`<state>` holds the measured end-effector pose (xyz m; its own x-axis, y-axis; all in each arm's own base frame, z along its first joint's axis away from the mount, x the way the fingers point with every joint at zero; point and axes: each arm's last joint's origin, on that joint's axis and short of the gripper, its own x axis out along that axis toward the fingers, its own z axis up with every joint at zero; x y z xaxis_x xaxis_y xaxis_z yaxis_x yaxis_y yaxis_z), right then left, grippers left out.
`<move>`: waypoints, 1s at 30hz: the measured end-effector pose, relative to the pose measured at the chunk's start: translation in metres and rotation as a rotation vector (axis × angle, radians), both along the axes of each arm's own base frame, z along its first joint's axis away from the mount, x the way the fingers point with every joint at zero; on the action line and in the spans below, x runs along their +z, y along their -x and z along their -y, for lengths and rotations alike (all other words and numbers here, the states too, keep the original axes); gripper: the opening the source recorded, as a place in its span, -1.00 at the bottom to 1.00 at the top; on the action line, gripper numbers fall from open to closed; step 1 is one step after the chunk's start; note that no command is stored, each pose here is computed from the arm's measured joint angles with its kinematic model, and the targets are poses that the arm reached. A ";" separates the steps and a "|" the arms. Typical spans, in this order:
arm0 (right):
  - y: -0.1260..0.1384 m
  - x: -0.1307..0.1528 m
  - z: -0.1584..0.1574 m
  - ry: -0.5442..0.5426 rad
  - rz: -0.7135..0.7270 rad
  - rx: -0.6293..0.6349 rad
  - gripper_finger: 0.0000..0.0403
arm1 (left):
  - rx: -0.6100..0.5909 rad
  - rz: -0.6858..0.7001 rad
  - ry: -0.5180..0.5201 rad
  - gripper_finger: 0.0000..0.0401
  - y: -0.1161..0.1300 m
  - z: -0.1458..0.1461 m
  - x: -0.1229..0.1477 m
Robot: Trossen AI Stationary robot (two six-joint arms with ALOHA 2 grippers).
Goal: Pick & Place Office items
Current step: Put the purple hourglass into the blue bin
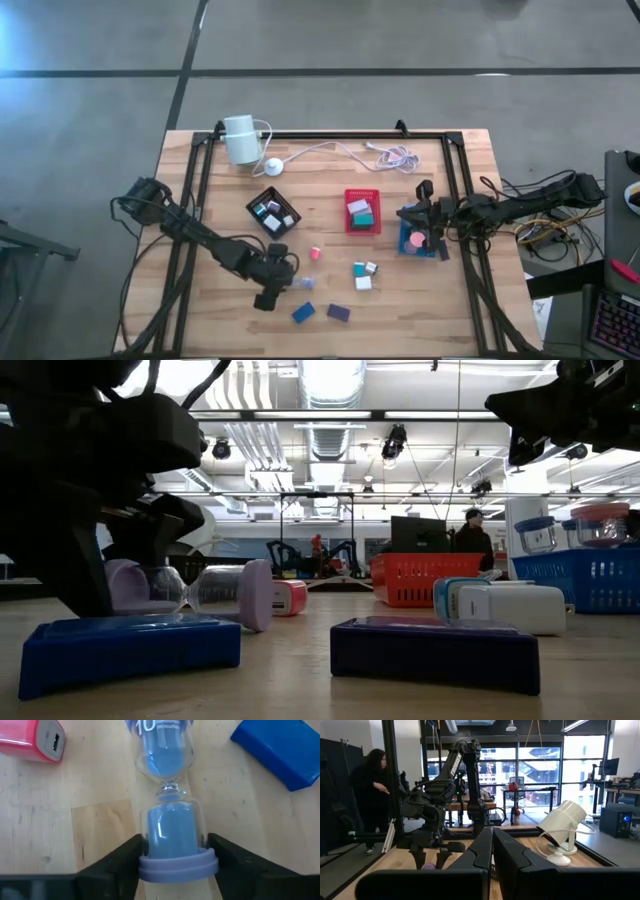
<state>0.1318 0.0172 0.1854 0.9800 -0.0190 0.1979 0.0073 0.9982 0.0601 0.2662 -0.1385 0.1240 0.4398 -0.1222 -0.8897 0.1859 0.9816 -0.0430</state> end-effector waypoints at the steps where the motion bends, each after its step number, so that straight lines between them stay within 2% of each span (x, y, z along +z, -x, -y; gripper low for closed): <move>1: 0.000 0.000 0.000 0.000 0.000 0.000 -0.94 | -0.002 -0.003 0.006 -0.01 0.000 0.000 0.000; 9: 0.000 0.000 0.000 0.001 -0.002 0.000 -0.94 | -0.055 -0.017 0.043 -0.01 0.000 0.001 0.001; 13: 0.000 0.000 0.000 0.005 -0.002 -0.001 -0.94 | -0.090 0.026 0.043 -0.01 0.001 0.000 0.013; 17: 0.000 0.000 0.000 0.008 -0.002 -0.003 -0.94 | -0.108 0.091 0.055 -0.01 0.006 -0.006 0.040; 23: 0.000 0.000 0.000 0.007 -0.002 -0.003 -0.94 | -0.097 0.141 0.067 -0.01 0.025 -0.023 0.094; 30: 0.000 0.000 0.000 0.006 -0.002 -0.003 -0.94 | -0.182 0.398 0.089 -0.01 0.063 -0.045 0.156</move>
